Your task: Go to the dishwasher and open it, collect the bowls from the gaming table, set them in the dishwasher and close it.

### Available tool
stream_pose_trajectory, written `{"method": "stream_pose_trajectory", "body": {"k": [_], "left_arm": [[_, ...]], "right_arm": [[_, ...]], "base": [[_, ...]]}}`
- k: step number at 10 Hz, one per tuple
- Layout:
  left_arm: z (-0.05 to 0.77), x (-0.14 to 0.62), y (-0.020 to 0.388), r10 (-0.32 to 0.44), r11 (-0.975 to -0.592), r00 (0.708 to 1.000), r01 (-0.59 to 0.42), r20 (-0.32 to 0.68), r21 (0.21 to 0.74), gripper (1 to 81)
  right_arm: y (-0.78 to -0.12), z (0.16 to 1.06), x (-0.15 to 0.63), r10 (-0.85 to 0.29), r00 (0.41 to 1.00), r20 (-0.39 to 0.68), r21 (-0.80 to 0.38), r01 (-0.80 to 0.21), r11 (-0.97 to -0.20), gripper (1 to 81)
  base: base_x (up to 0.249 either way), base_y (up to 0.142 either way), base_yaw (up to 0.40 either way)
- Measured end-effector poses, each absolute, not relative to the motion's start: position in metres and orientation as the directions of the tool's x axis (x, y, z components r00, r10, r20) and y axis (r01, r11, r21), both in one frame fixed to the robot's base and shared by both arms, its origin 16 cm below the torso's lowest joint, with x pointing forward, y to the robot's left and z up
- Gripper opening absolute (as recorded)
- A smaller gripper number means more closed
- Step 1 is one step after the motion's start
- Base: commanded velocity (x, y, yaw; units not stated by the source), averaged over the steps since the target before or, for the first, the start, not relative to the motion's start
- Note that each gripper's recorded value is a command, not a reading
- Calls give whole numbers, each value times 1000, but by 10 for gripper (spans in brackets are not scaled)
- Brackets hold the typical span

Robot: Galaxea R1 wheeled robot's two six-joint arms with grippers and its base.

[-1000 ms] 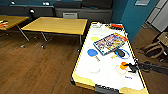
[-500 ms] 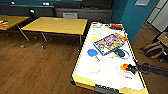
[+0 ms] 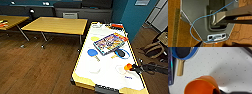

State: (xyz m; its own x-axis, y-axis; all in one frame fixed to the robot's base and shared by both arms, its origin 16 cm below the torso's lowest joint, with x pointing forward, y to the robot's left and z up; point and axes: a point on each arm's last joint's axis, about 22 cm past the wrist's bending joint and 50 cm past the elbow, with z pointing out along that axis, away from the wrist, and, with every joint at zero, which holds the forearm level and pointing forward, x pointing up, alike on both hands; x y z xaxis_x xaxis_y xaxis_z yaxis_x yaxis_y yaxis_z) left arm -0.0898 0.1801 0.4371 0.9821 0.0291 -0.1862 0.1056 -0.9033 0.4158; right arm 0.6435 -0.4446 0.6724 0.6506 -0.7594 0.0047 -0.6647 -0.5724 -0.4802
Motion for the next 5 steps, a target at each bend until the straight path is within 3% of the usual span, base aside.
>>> {"method": "stream_pose_trajectory", "body": {"k": [2,5], "left_arm": [[438,-87,170,30,-896,983,108,-184,430,811],[434,-72,172,30,-897,986,98,-163,431,811]], "right_arm": [[-461,736,661,-725,687,47,-528,-599,-601,10],[-499,800,608,-649,757,79,-516,-526,-676,10]], "base": [[0,0,0],[0,0,0]]}}
